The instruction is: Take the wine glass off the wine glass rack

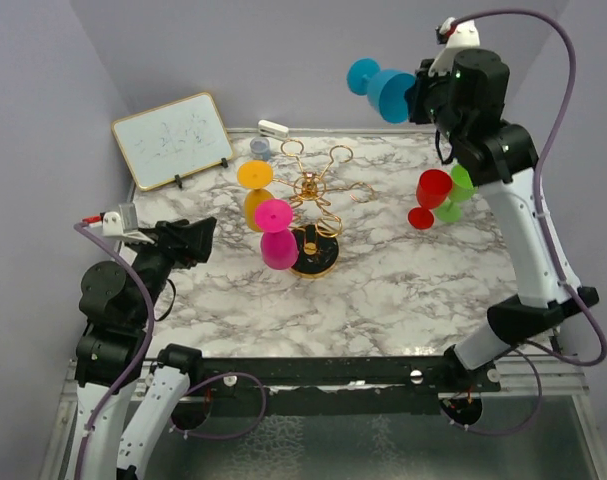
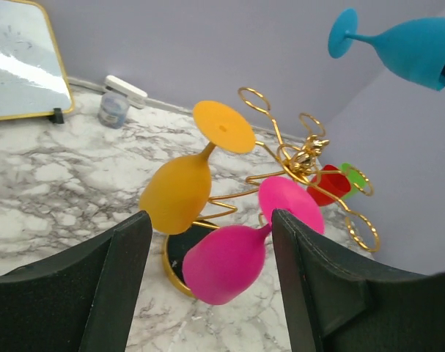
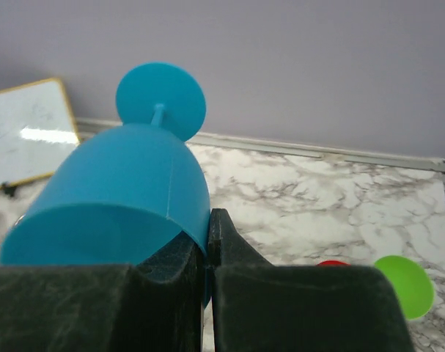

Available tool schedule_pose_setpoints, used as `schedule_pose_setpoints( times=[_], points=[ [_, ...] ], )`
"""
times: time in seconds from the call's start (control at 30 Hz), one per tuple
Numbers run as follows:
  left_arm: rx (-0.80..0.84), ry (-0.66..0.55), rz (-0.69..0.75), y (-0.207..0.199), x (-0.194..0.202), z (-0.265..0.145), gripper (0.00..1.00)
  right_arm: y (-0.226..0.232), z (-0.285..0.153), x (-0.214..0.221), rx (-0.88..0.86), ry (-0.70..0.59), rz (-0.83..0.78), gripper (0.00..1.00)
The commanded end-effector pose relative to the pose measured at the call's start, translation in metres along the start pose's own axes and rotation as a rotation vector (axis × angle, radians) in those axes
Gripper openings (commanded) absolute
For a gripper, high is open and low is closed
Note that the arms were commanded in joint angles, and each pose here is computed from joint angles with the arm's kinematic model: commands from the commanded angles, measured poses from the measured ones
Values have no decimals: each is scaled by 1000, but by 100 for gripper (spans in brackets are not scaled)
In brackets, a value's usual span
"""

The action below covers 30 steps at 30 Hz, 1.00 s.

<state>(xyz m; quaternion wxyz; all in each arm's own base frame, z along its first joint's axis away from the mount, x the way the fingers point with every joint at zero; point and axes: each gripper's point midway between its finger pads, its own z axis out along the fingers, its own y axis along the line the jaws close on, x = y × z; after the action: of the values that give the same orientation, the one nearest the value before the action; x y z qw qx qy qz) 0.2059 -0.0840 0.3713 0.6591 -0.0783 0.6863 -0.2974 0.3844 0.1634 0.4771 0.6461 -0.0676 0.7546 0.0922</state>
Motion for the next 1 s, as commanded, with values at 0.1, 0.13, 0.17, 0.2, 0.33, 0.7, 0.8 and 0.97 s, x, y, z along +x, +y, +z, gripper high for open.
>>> schedule_pose_setpoints(
  times=[0.1, 0.13, 0.17, 0.2, 0.33, 0.7, 0.8, 0.97],
  points=[
    [-180, 13, 66, 52, 32, -9, 67, -140, 87, 41, 162, 161, 281, 1],
    [-189, 19, 73, 56, 37, -9, 67, -159, 93, 48, 201, 175, 297, 1],
    [-201, 27, 79, 61, 43, -8, 66, -176, 98, 56, 243, 189, 310, 1],
    [-212, 32, 85, 66, 47, -8, 66, -192, 101, 66, 281, 207, 327, 1],
    [-234, 52, 93, 78, 63, -4, 66, -248, 98, 111, 409, 289, 385, 1],
    [-297, 173, 103, 93, 84, 4, 64, -336, 49, 192, 700, 450, 449, 1],
    [-305, 166, 110, 94, 83, 2, 63, -355, 32, 200, 760, 461, 480, 1],
    [-320, 160, 124, 96, 80, 0, 60, -370, 14, 210, 842, 505, 494, 1]
  ],
)
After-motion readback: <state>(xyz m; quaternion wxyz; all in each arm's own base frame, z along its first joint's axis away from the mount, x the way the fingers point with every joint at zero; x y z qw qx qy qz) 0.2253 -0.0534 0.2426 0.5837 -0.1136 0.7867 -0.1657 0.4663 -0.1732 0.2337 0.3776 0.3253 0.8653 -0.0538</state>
